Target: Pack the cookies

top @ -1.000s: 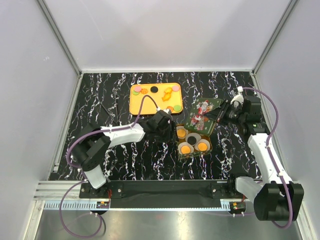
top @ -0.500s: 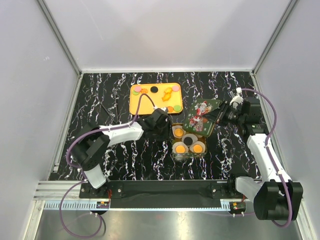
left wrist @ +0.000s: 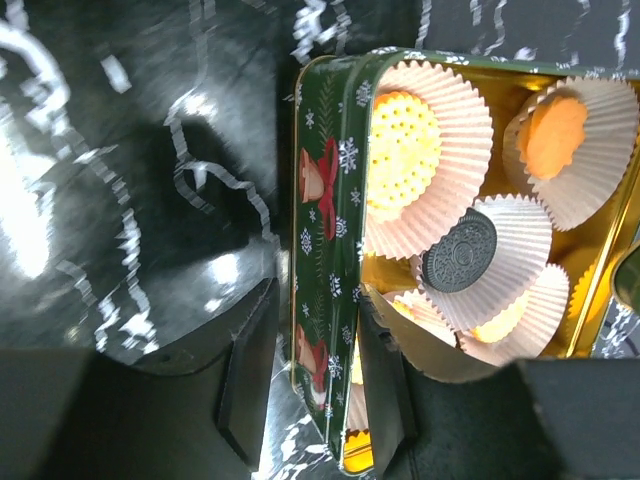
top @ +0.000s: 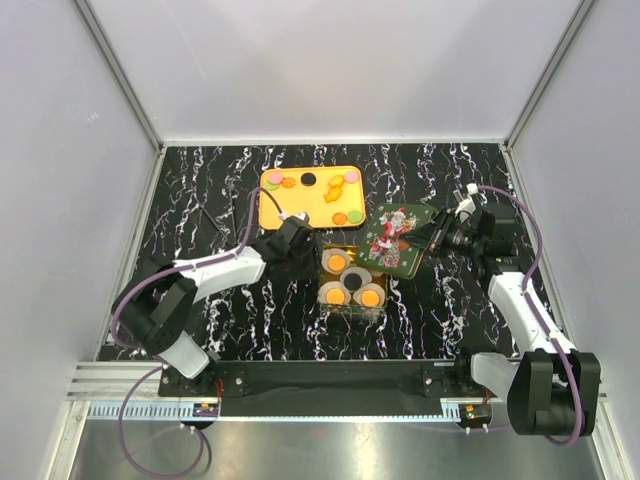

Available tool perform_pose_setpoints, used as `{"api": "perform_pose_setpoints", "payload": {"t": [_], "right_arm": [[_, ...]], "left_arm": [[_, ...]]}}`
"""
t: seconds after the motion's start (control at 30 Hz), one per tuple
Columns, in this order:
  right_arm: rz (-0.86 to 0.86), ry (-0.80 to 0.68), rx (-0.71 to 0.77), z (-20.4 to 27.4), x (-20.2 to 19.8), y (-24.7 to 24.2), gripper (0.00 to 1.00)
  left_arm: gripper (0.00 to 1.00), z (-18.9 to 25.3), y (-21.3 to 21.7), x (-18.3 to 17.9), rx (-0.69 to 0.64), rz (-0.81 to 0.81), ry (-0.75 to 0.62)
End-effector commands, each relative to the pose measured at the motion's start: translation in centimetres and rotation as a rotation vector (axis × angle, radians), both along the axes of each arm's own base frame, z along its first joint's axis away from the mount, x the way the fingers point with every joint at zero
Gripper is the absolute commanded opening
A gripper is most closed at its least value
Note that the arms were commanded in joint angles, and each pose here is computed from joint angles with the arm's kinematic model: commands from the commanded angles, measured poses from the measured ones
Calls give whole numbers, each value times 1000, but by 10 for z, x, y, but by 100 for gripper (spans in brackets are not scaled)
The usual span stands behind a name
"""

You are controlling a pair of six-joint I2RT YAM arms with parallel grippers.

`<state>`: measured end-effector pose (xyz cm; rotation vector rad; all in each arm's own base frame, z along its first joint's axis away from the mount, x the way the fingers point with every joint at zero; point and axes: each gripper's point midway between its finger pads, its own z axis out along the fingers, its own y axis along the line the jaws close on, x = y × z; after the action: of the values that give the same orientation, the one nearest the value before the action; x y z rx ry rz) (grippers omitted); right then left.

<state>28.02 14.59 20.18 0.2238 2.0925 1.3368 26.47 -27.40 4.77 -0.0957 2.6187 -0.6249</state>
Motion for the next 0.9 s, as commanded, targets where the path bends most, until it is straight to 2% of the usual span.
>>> {"api": "perform_pose_setpoints", "payload": {"t": [0.0,0.27,0.37,0.47,0.5,0.6,0.63,0.73,0.87], "right_arm": [[56,-88,76,19,1,7,0],[116,-85,104,10,-5,30,0],[151,-101,113,11,-6,42,0],[165,-105,123,11,-7,45,0],[173,-106,126,11,-7,46,0],[197,-116,138,13,-8,50,0],[200,-111,138,12,-8,51,0],[216,-106,136,7,-10,56,0],[262,-99,139,1,-15,72,0]], "left_arm": [[40,11,20,6,24,60,-61],[40,15,43,2,17,88,-67],[42,29,46,8,1,75,-95],[49,55,40,12,-41,30,-132],[55,61,38,13,-50,24,-140],[62,81,44,18,-47,53,-167],[72,85,46,19,-53,65,-172],[87,100,56,25,-105,127,-213],[94,117,51,30,-197,95,-261]]}}
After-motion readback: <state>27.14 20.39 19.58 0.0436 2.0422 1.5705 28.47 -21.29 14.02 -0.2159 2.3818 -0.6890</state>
